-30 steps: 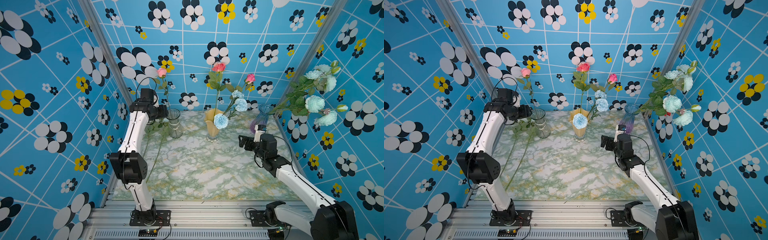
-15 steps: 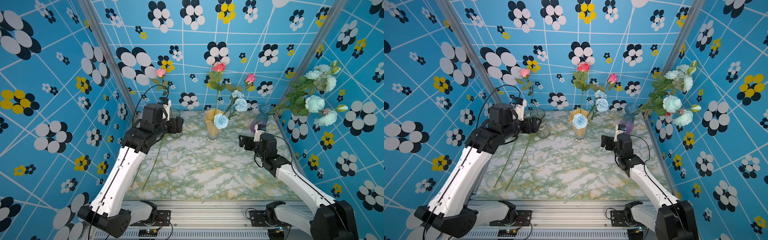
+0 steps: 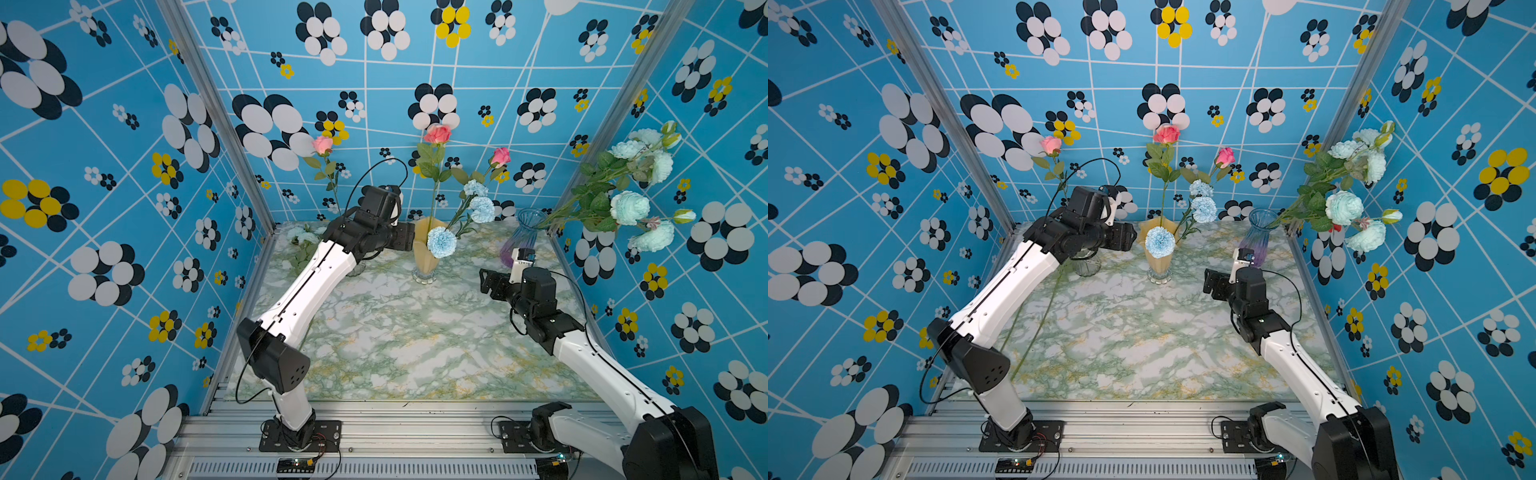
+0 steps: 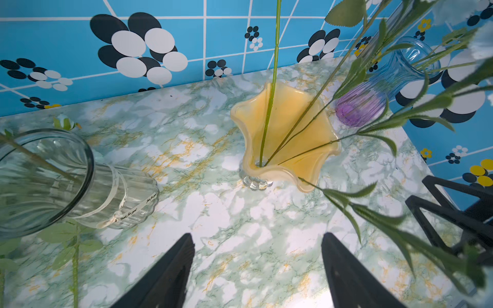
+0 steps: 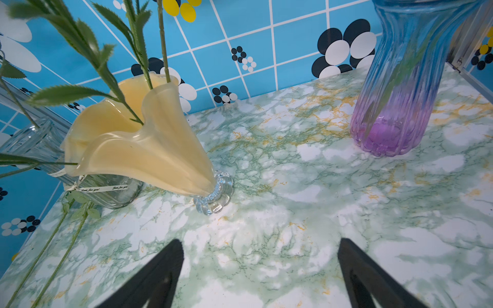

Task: Pick out blue flowers from the vase
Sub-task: Move the vase to the center of the board, then pick up the flower from the vase.

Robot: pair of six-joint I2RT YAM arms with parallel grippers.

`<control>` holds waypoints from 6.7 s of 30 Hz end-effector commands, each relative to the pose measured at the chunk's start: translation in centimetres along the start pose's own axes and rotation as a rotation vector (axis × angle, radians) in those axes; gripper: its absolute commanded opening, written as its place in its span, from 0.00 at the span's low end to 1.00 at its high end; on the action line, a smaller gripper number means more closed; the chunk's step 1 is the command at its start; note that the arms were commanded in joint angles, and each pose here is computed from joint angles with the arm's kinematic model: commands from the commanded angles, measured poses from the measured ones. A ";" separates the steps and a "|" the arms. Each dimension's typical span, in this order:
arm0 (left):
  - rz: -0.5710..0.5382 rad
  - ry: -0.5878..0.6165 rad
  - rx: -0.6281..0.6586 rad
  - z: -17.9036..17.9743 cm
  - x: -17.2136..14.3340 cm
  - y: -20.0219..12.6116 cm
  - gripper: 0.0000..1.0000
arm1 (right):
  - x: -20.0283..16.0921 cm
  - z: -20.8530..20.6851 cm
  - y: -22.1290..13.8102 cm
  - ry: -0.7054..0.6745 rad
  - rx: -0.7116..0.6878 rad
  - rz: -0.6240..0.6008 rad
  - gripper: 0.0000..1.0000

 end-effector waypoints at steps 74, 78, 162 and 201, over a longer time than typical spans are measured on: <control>0.370 -0.085 -0.111 3.7 -9.4 -2.7 0.00 | 0.6 -0.2 -0.4 0.008 -0.018 -0.005 0.97; 0.352 -0.100 -0.146 3.6 -11.0 -4.2 0.00 | 0.5 -0.3 -0.4 0.008 -0.019 -0.004 0.97; -0.499 0.306 -0.205 3.8 -22.8 -12.7 0.49 | -0.9 1.6 -3.4 0.046 0.161 0.018 0.85; -0.421 0.404 -0.237 0.8 -21.2 -10.5 0.30 | -1.0 1.6 -3.4 0.046 0.162 0.020 0.85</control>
Point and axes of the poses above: each gripper's point midway between its finger pads, its own y axis out along the fingers, its own z axis along the line the jaws close on, x = y × z, the point moved 6 cm from there along -y, back along the fingers, and after that the axes turned 11 degrees about -y, right-handed, at the moved point
